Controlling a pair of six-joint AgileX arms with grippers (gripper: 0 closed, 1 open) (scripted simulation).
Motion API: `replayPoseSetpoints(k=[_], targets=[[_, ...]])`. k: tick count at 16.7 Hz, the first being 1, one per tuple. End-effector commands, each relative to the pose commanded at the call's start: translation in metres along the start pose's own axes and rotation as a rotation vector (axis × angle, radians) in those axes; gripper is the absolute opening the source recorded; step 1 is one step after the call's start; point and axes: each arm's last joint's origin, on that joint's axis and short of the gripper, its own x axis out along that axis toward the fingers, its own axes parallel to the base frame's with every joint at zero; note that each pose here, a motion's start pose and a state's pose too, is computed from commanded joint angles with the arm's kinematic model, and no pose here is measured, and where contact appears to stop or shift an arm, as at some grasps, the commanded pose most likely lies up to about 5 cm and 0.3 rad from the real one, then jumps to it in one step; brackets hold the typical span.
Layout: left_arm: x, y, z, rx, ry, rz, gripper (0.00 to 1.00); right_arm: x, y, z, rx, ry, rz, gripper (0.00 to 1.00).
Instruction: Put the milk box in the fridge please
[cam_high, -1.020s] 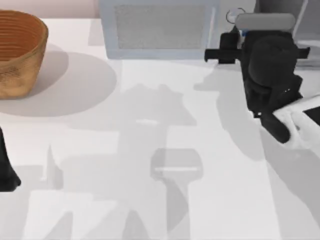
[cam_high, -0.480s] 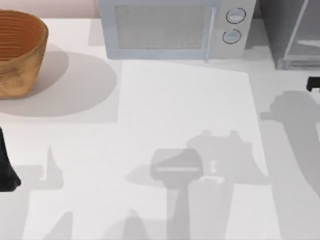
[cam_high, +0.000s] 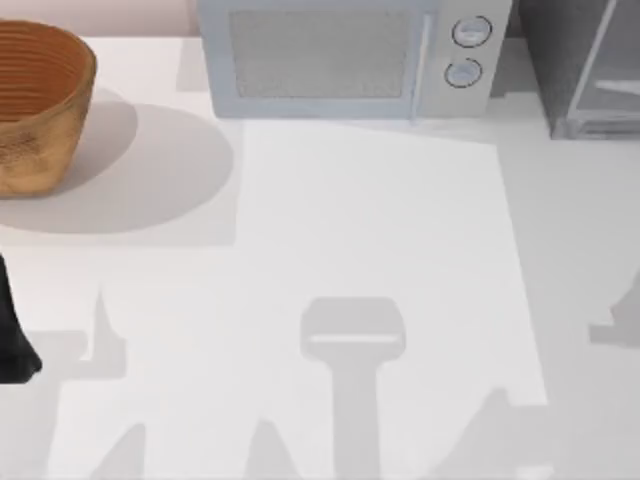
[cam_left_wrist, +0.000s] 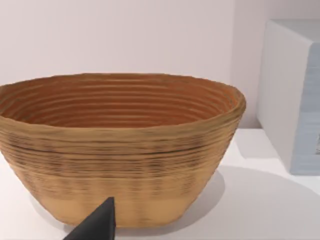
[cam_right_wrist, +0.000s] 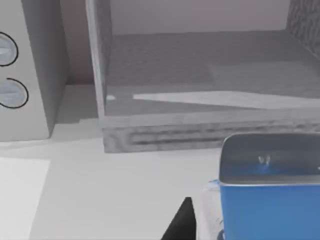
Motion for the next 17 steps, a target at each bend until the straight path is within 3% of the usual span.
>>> replayPoseSetpoints(k=[6,17], targets=[[0.000,0.000,0.000,0.000,0.000,0.000,1.00,-0.020,0.000,-0.030,-0.014,-0.132,0.063,0.00],[0.000,0.000,0.000,0.000,0.000,0.000,1.00,-0.023,0.001,-0.015,-0.009,-0.197,0.090,0.00]])
